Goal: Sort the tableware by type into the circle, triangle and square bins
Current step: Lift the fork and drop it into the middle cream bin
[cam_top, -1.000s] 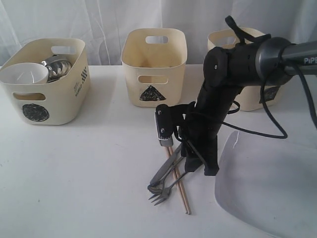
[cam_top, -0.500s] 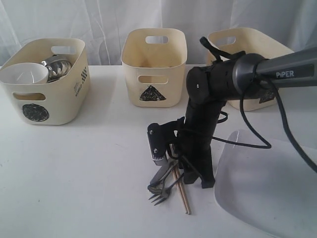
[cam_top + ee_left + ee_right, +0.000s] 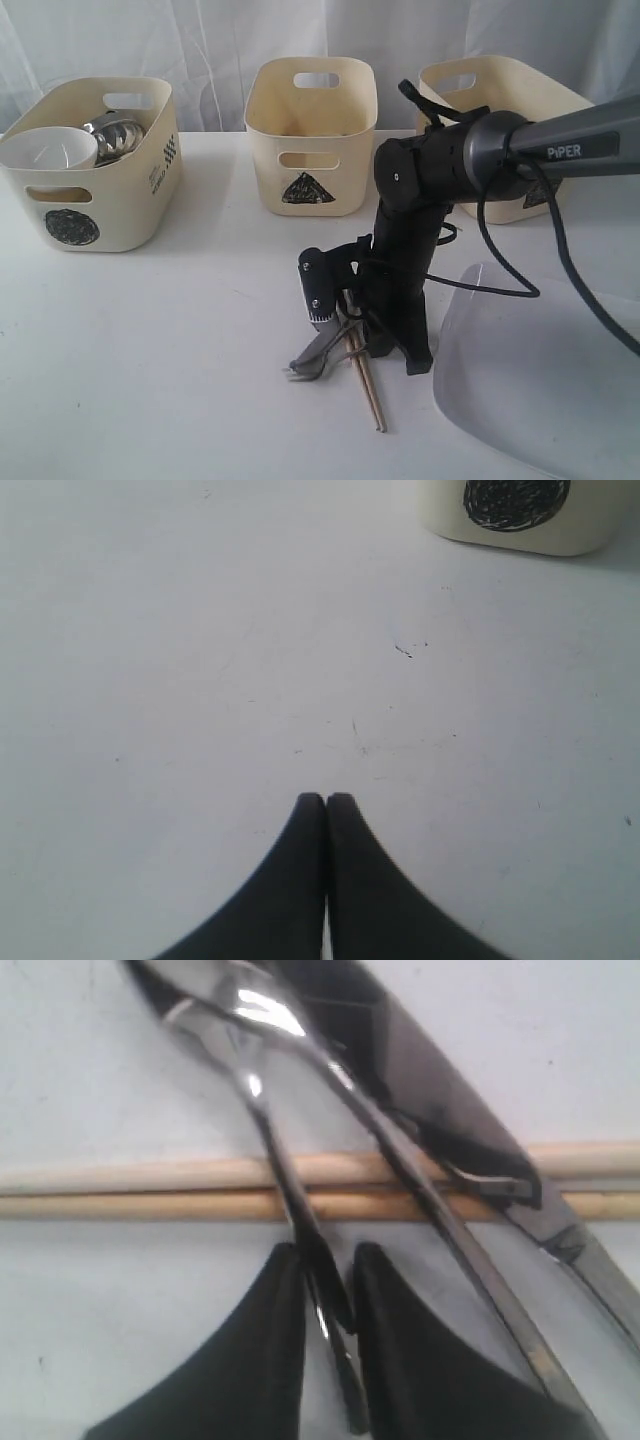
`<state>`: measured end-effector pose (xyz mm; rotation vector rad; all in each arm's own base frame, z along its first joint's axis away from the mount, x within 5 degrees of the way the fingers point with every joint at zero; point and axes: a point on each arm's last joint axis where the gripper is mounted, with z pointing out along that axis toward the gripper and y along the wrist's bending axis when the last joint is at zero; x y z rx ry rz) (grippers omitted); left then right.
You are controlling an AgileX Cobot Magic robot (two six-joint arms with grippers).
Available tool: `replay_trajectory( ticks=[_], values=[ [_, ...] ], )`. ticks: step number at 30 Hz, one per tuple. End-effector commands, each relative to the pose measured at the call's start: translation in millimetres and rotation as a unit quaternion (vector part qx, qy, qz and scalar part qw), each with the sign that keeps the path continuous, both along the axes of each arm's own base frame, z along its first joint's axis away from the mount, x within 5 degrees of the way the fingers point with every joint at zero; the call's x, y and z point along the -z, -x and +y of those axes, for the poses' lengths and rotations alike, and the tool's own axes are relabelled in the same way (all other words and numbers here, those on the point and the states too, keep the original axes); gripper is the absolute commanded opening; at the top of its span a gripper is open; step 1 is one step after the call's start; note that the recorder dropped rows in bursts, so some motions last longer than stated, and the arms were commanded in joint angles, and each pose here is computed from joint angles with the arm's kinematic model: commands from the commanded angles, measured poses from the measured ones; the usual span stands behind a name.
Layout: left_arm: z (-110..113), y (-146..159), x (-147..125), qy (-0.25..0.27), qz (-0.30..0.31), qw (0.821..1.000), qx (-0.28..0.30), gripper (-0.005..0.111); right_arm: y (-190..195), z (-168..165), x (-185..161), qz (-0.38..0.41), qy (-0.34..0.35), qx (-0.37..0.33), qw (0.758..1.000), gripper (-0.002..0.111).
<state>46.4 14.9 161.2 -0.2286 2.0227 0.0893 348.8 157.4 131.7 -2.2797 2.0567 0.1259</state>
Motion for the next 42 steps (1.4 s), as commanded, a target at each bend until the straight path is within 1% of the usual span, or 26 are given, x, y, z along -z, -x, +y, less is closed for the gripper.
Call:
replay_trajectory(
  ticks=[1,5,8,12,14,16,18,20,22,24,25,27,29,30,31,32,33,34,36,37,39,40,41,42],
  values=[
    [0.0,1.0,5.5,0.005,0.013,1.0,-0.002,0.0,5.8,-2.2,16.7,0.038,0.016,-0.01,0.999,0.0],
    [0.0,1.0,5.5,0.005,0.013,1.0,-0.002,0.0,11.2,-2.3,11.0,0.051,0.027,-0.053,0.997,0.0],
    [0.0,1.0,5.5,0.005,0.013,1.0,-0.002,0.0,15.1,1.5,-3.4,0.039,0.023,-0.091,0.995,0.0],
    [0.0,1.0,5.5,0.005,0.013,1.0,-0.002,0.0,21.3,13.3,-29.3,0.002,0.0,-0.1,0.995,0.0],
    [0.0,1.0,5.5,0.005,0.013,1.0,-0.002,0.0,25.3,20.5,-45.8,-0.021,-0.025,-0.096,0.995,0.0],
    [0.0,1.0,5.5,0.005,0.013,1.0,-0.002,0.0,27.0,26.6,-64.0,-0.05,-0.056,-0.068,0.995,0.0],
    [0.0,1.0,5.5,0.005,0.013,1.0,-0.002,0.0,23.6,30.6,-85.6,-0.097,-0.095,-0.007,0.991,0.0],
    [0.0,1.0,5.5,0.005,0.013,1.0,-0.002,0.0,16.9,32.7,-111.9,-0.162,-0.141,0.061,0.975,0.0],
    [0.0,1.0,5.5,0.005,0.013,1.0,-0.002,0.0,9.1,33.0,-138.5,-0.23,-0.194,0.124,0.946,0.0],
    [0.0,1.0,5.5,0.005,0.013,1.0,-0.002,0.0,-0.3,33.2,-161.0,-0.289,-0.259,0.198,0.9,0.0],
    [0.0,1.0,5.5,0.005,0.013,1.0,-0.002,0.0,-5.9,33.4,-172.5,-0.319,-0.304,0.243,0.864,0.0],
    [0.0,1.0,5.5,0.005,0.013,1.0,-0.002,0.0,-13.4,33.5,-185.4,-0.346,-0.367,0.299,0.81,0.0],
    [0.0,1.0,5.5,0.005,0.013,1.0,-0.002,0.0,-23.0,32.8,-188.8,-0.361,-0.413,0.34,0.764,0.0],
    [0.0,1.0,5.5,0.005,0.013,1.0,-0.002,0.0,-27.6,32.4,-185.9,-0.363,-0.423,0.352,0.752,0.0],
    [0.0,1.0,5.5,0.005,0.013,1.0,-0.002,0.0,-33.1,32.4,-183.8,-0.372,-0.439,0.363,0.733,0.0],
    [0.0,1.0,5.5,0.005,0.013,1.0,-0.002,0.0,-38.5,31.2,-179.6,-0.379,-0.445,0.37,0.722,0.0],
    [0.0,1.0,5.5,0.005,0.013,1.0,-0.002,0.0,-42.9,31.3,-176.5,-0.387,-0.454,0.373,0.71,0.0],
    [0.0,1.0,5.5,0.005,0.013,1.0,-0.002,0.0,-49.8,30.8,-171.9,-0.405,-0.466,0.376,0.692,0.0],
    [0.0,1.0,5.5,0.005,0.013,1.0,-0.002,0.0,-58.5,29.8,-165.5,-0.426,-0.484,0.38,0.663,0.0],
    [0.0,1.0,5.5,0.005,0.013,1.0,-0.002,0.0,-65.0,27.4,-161.0,-0.44,-0.497,0.384,0.642,0.0],
    [0.0,1.0,5.5,0.005,0.013,1.0,-0.002,0.0,-73.7,26.0,-154.9,-0.455,-0.518,0.391,0.61,0.0],
    [0.0,1.0,5.5,0.005,0.013,1.0,-0.002,0.0,-84.3,22.9,-142.8,-0.462,-0.529,0.401,0.589,0.0],
    [0.0,1.0,5.5,0.005,0.013,1.0,-0.002,0.0,-90.2,21.5,-136.5,-0.47,-0.529,0.401,0.582,0.0],
    [0.0,1.0,5.5,0.005,0.013,1.0,-0.002,0.0,-97.1,19.5,-128.7,-0.476,-0.524,0.401,0.582,0.0]
  ],
)
